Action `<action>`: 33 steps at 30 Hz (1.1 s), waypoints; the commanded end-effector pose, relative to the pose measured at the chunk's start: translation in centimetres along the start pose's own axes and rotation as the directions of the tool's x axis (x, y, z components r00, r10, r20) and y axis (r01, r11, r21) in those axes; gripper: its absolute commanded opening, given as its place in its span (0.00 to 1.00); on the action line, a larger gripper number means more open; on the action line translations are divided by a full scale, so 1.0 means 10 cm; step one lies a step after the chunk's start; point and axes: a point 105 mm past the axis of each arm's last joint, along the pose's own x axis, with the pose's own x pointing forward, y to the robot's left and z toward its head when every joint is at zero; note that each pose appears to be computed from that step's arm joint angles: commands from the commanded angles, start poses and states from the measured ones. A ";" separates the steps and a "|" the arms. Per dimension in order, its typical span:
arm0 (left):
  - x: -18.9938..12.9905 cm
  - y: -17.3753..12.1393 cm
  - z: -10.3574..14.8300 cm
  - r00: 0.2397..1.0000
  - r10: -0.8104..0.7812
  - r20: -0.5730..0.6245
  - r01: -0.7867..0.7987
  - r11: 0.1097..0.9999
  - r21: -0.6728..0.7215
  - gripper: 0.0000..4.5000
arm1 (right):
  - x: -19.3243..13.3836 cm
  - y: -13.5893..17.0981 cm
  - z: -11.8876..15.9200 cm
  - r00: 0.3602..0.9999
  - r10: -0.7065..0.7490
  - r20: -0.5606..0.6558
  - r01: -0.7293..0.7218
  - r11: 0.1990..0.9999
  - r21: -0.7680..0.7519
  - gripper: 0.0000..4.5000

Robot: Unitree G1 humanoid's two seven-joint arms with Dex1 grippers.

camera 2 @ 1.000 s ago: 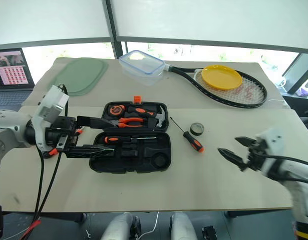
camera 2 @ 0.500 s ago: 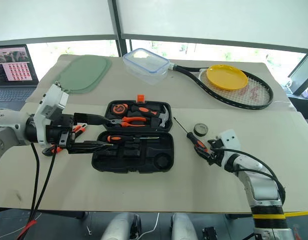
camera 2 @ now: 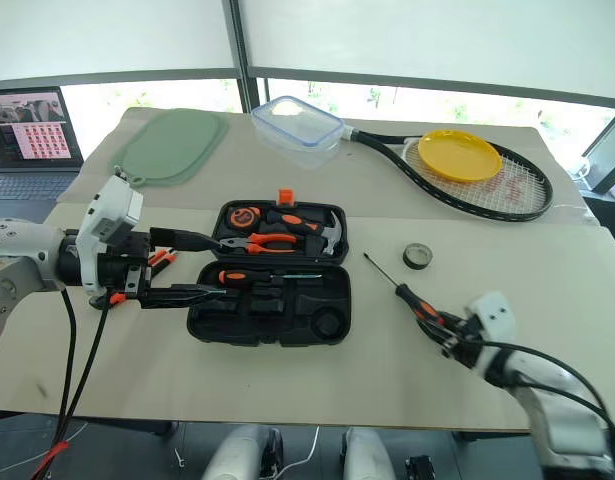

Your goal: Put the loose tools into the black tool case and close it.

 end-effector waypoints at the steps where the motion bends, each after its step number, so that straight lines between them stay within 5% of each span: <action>1: -0.05 0.00 0.00 1.000 0.004 -0.012 -0.004 1.000 0.018 1.00 | -0.21 0.07 0.43 0.989 0.114 0.099 -0.109 0.992 -0.060 0.22; 6: -0.17 -0.05 -0.11 0.999 -0.011 -0.052 0.010 1.000 -0.012 1.00 | -0.16 0.25 0.93 0.919 0.381 0.099 -0.354 0.910 -0.218 0.22; 14: -0.28 -0.13 -0.14 0.996 0.001 -0.093 -0.002 1.000 -0.007 1.00 | 0.77 0.73 1.34 0.779 0.627 -0.025 -0.569 0.689 -0.449 0.22; 23: -0.37 -0.23 -0.18 0.992 0.047 -0.117 -0.050 0.998 -0.022 1.00 | 1.35 0.90 1.25 0.746 0.643 -0.173 -0.624 0.583 -0.520 0.22; 33: -0.39 -0.25 -0.17 0.990 0.084 -0.116 -0.087 0.996 -0.018 1.00 | 1.44 0.84 1.12 0.744 0.630 -0.222 -0.631 0.555 -0.542 0.22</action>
